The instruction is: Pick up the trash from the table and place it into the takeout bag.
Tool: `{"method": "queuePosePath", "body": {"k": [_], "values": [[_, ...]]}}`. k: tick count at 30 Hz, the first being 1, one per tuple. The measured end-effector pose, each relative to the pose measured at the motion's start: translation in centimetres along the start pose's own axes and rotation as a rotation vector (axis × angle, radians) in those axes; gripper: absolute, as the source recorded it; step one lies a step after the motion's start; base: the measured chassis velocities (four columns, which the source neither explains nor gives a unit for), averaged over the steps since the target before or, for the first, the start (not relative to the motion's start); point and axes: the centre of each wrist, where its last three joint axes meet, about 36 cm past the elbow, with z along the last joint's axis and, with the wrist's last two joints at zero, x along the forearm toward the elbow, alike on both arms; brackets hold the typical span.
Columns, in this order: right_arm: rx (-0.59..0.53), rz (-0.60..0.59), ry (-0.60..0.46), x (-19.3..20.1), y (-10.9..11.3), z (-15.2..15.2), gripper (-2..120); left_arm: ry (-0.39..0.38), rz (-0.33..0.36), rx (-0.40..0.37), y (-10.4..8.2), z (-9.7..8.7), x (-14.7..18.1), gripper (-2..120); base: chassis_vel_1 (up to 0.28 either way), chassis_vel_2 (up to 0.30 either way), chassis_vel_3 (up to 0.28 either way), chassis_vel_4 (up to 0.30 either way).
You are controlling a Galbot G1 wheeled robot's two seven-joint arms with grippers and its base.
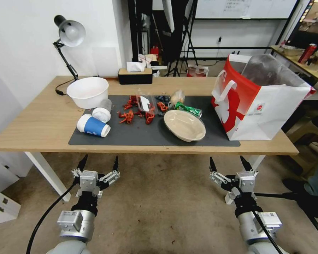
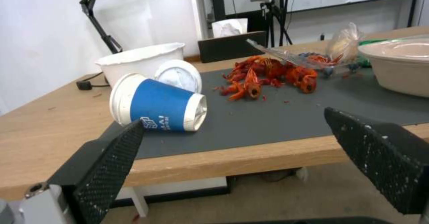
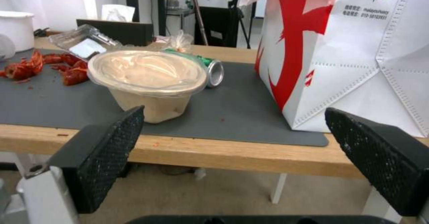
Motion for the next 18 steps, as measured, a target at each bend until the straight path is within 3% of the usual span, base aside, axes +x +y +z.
{"method": "queuePosePath", "body": {"k": [18], "values": [[0.0,0.0,0.0,0.0,0.0,0.0,100,0.0,0.0,0.0,0.0,0.0,0.0,100,0.0,0.0,0.0,0.0]]}}
